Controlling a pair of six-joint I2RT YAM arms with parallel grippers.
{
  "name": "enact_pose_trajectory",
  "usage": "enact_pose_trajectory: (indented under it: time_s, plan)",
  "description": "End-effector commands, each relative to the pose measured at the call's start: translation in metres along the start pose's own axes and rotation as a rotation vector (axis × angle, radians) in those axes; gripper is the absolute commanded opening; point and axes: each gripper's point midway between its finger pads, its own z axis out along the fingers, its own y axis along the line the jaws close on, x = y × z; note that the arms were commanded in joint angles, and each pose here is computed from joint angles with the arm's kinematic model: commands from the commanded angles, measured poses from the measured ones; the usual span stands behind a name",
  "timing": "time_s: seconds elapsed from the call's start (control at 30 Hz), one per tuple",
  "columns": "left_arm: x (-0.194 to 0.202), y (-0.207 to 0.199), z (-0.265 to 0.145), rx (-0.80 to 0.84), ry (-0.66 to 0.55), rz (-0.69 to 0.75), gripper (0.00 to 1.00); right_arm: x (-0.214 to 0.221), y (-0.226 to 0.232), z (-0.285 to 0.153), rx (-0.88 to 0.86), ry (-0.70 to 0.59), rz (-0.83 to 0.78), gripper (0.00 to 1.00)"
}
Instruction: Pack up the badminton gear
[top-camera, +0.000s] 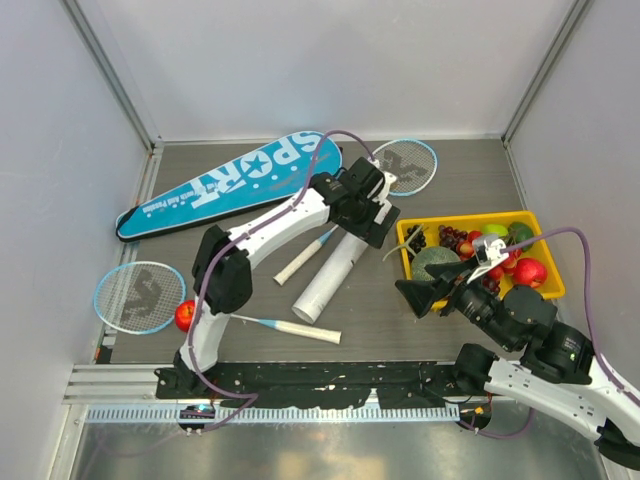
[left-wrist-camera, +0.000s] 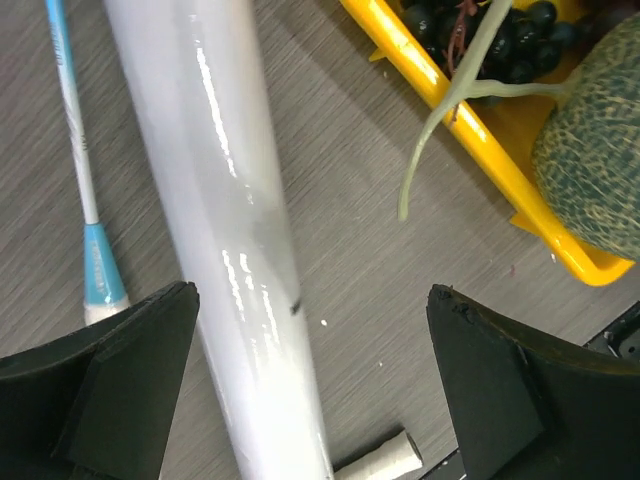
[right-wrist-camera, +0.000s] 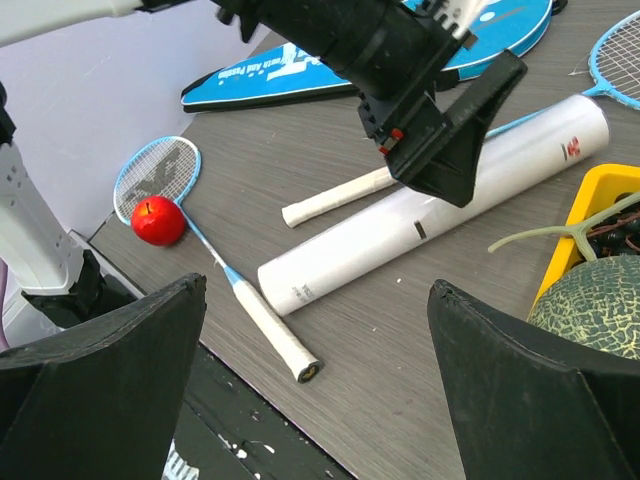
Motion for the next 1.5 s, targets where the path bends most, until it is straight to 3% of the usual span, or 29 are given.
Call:
enact_pose_trajectory:
  time_s: [0.0, 0.17, 0.43, 0.63, 0.73, 0.83, 1.13, 1.47]
  plan:
    - [-0.037, -0.006, -0.059, 0.015, -0.182, 0.064, 1.00, -0.018, 0.008, 0.001, -0.013, -0.049, 0.040, 0.95]
    - [-0.038, 0.030, -0.094, -0.165, -0.227, 0.200, 1.00, -0.015, 0.010, 0.003, -0.020, -0.042, 0.043, 0.95]
    - [-0.009, 0.119, -0.123, -0.325, -0.128, 0.280, 1.00, -0.012, 0.008, 0.004, -0.016, -0.039, 0.039, 0.95]
    - [0.008, 0.190, -0.134, -0.458, -0.093, 0.367, 0.89, 0.001, 0.009, 0.012, -0.022, -0.007, 0.047, 0.96]
    - [0.022, 0.224, -0.127, -0.523, -0.030, 0.450, 0.86, 0.005, 0.011, 0.014, -0.029, 0.010, 0.047, 0.96]
    - [0.040, 0.245, -0.115, -0.470, 0.055, 0.477, 0.83, 0.006, 0.010, 0.015, -0.024, 0.016, 0.043, 0.96]
    - [0.072, 0.318, -0.089, -0.508, 0.282, 0.529, 0.62, 0.006, 0.008, 0.024, 0.008, 0.032, -0.001, 0.96]
    - [0.089, 0.370, -0.072, -0.565, 0.339, 0.555, 0.57, -0.004, 0.006, 0.034, 0.045, 0.008, -0.038, 0.96]
